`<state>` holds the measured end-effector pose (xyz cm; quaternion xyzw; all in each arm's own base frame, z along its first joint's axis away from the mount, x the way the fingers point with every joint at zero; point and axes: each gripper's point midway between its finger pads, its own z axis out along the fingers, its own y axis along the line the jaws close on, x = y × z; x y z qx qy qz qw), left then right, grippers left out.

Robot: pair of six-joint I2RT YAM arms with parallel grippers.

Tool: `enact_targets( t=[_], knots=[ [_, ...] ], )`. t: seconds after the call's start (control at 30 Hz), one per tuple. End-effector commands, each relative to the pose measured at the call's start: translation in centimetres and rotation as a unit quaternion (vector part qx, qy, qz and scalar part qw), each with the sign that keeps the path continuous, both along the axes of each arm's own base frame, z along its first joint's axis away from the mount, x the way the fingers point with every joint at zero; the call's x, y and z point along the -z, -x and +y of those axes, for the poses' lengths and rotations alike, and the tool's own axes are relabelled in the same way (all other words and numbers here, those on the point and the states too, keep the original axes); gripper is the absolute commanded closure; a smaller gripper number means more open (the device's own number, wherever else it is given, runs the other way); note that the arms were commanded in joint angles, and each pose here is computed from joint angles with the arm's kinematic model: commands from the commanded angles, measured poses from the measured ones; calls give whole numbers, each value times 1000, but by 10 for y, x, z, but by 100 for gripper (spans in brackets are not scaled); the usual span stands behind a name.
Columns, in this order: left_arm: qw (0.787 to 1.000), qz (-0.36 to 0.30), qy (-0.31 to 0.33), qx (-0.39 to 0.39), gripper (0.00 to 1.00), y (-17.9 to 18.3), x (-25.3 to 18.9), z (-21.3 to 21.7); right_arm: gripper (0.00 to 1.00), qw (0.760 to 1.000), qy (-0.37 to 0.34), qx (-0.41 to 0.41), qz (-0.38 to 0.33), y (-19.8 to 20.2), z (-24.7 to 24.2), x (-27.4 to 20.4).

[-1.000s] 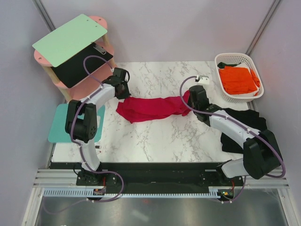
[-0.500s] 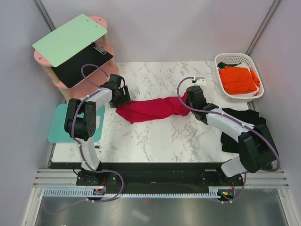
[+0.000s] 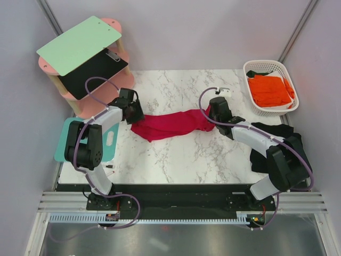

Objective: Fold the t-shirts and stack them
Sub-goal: Flatten out the tshirt

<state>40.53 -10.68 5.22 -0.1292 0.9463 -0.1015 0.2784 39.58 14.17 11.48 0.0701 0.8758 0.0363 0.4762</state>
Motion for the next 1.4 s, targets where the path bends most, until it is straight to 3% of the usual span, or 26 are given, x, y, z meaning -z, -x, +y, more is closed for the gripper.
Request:
enact_targets(
  t=[0.0, 0.07, 0.2, 0.43, 0.53, 0.77, 0.93, 1.03, 1.17, 1.3, 1.37],
  knots=[
    [998, -54, 28, -2, 73, -13, -28, -8, 99, 999, -35, -5, -34, -17, 14, -23],
    [998, -55, 39, 7, 98, -18, -28, -14, 98, 999, -35, -7, -32, -17, 15, -22],
    [997, -62, 50, 20, 98, -16, -37, -18, 98, 999, -32, -5, -33, -16, 13, -23],
    [980, -131, 127, 80, 98, -4, -125, -52, 97, 999, -28, -8, -31, -16, 13, -21],
    [974, -141, 124, 126, 98, -7, -146, -80, 98, 999, -27, -10, -26, -18, 15, -17],
    [977, -52, 90, 187, 98, -19, -96, -135, 97, 999, -28, -19, -17, -22, 20, -14],
    [975, 0, 6, 223, 98, -23, -51, -167, 96, 999, -24, -17, -14, -23, 20, -11],
    [964, 3, -30, 263, 98, -6, -46, -195, 96, 1000, -21, -13, -17, -25, 17, -12],
    [948, 2, -30, 317, 98, 30, -48, -234, 96, 1000, -17, -4, -17, -26, 13, -11],
    [938, 30, -18, 344, 98, 66, -39, -241, 96, 1000, -11, 7, -8, -24, 6, -8],
    [942, 24, -26, 333, 90, 70, -46, -233, 96, 1000, -10, 11, -4, -24, 3, -4]
  ],
)
